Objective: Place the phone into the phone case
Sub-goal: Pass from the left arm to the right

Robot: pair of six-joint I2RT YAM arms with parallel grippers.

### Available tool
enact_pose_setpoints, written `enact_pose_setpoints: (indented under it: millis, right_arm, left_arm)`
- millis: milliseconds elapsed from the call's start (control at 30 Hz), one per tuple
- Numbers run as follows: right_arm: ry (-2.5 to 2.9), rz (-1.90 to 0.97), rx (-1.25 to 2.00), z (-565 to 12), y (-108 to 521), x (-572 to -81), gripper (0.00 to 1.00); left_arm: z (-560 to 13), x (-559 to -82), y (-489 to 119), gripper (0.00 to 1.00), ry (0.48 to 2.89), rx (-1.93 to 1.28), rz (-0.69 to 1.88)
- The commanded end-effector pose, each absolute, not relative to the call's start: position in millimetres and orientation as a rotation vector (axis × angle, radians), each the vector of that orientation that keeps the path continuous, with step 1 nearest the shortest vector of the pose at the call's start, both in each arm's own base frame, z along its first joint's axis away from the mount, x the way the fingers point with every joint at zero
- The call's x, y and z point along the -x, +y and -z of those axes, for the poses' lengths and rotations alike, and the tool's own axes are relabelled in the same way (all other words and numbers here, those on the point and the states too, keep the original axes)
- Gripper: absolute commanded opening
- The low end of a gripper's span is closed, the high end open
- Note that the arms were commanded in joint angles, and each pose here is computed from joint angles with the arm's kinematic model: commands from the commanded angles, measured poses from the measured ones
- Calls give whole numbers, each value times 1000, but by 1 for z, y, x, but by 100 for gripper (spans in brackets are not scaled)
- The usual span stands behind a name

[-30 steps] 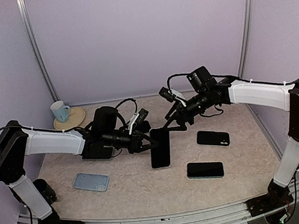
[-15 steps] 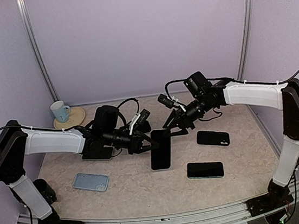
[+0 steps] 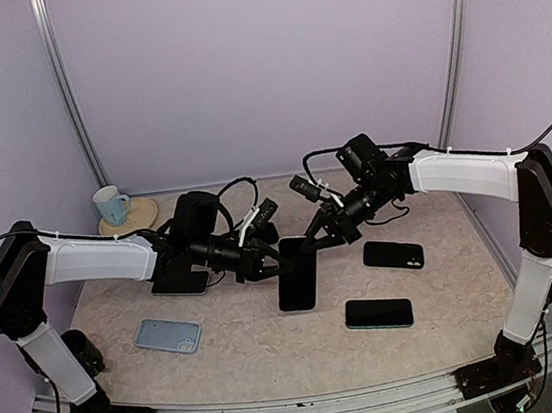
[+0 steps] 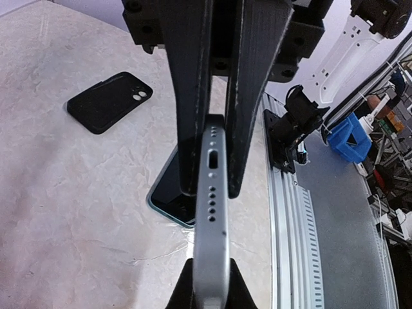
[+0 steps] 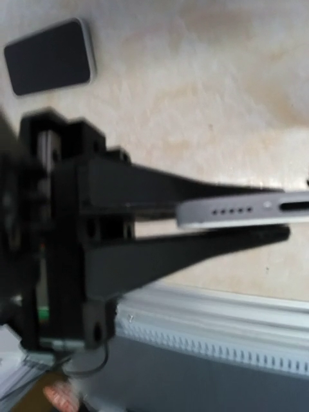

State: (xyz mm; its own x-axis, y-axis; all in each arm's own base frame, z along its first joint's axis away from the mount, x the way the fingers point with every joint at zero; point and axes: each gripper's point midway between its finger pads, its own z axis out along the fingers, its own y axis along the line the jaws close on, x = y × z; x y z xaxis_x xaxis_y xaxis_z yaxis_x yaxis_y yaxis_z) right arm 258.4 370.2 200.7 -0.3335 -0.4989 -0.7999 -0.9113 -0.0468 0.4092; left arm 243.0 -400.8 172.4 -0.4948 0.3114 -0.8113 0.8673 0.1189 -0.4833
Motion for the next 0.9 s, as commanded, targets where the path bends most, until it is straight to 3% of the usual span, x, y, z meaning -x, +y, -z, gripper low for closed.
enact_pose_setpoints:
  millis: [0,167,233,433,667,800,867]
  right_arm:
    - [1787,-1396,1513,-209,376,-253,0]
    - [1762,-1410,1516,-215,376,-251,0]
    - [1761,-1405,1513,-217,376,-251,0]
    - [1766,-1330,1457,-227,378,-263,0]
    - [1734,-1305,1300,-257,378,-281,0]
    - [1713,-1320,1200,-276,376,-282,0]
    - [1705,-1293,1150,-283,374,-286,0]
  left_arm:
    - [-199,-248,-408,6,1770,-1143,1406]
    - [-200,-255,-402,27,1775,-1098,1401]
    - [-202,-259,-398,40,1776,-1063,1399]
    - [-210,-268,-387,69,1760,-980,1352]
    - [-222,-273,-376,84,1709,-870,1336]
    - [-228,-277,-369,98,1682,-787,1330]
    - [-230,-279,-365,99,1674,-749,1321]
